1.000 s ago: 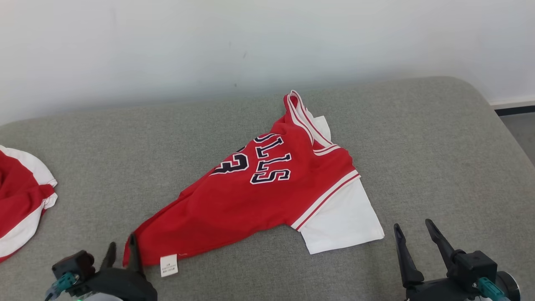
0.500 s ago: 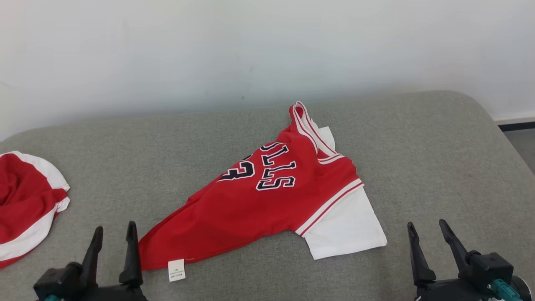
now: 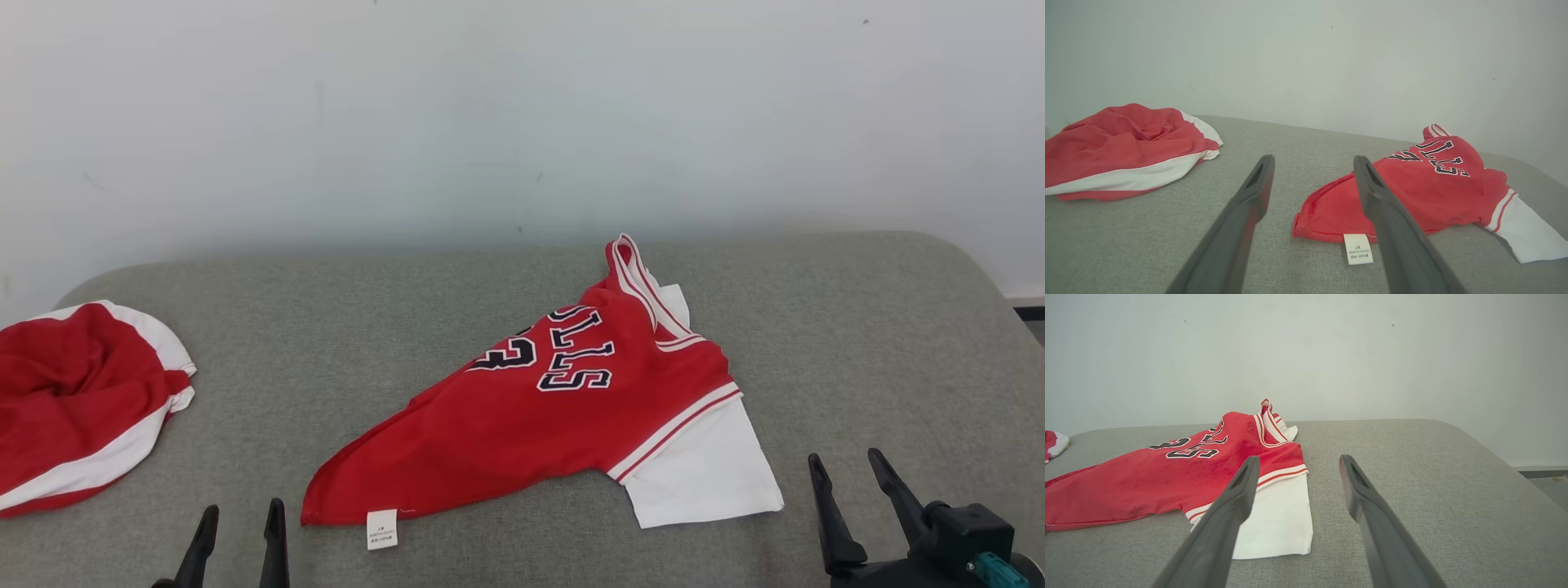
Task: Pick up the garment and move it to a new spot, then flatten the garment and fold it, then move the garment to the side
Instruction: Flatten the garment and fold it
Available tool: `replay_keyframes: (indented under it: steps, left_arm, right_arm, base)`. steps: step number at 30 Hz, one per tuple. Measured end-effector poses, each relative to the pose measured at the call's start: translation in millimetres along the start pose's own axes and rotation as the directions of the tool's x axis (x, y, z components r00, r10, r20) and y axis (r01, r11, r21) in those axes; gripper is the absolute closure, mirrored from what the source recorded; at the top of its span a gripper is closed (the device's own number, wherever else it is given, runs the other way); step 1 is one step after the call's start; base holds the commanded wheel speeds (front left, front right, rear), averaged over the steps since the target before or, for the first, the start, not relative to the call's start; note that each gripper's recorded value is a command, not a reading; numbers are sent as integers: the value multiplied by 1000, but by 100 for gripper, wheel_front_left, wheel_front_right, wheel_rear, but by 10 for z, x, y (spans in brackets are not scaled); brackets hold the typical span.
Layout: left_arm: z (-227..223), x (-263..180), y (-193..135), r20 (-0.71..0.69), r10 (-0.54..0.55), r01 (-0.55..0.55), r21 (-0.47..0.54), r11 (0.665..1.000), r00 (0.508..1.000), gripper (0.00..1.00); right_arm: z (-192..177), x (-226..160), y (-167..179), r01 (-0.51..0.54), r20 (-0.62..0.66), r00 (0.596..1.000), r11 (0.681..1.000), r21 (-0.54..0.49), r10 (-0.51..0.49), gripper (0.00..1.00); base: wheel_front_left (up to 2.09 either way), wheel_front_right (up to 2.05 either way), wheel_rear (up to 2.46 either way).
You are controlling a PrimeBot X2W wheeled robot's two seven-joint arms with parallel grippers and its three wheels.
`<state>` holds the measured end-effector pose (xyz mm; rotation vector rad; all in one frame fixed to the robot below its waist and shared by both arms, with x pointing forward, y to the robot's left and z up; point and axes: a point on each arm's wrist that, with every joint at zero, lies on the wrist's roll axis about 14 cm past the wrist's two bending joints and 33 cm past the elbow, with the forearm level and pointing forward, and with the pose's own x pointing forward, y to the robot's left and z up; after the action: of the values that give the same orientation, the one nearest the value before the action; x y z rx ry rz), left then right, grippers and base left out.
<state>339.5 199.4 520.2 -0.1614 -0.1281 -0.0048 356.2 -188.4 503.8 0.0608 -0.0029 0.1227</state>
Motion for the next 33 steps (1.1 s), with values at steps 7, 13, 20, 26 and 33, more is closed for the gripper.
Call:
replay_keyframes:
  steps: [7, 13, 20, 26, 33]
  left_arm:
    - [-15, -103, 78, -4, 22, -21, 7, 1000, 1000, 0]
    - [-15, -130, 110, -3, 31, -31, 16, 999, 1000, 0]
    - [14, -124, 130, 6, 33, -33, 20, 999, 999, 0]
    - [10, -111, 114, 6, 28, -28, 16, 999, 1000, 0]
    - [-304, -125, 28, -109, 4, -4, 5, 1000, 994, 0]
  right_arm:
    - [34, 20, -14, -8, 9, 1000, 1000, -2, 8, 0]
    - [34, 9, -45, -3, 6, 1000, 1000, 3, 3, 0]
    - [41, -1, -105, 5, 2, 1000, 1000, -3, -5, 0]
    - [33, -4, -112, 9, -1, 1000, 1000, 0, -9, 0]
    - [-160, 68, -93, 7, -111, 994, 1000, 23, -4, 0]
  base:
    - [0, 0, 0]
    - [0, 0, 0]
    - [0, 0, 0]
    - [0, 0, 0]
    - [0, 0, 0]
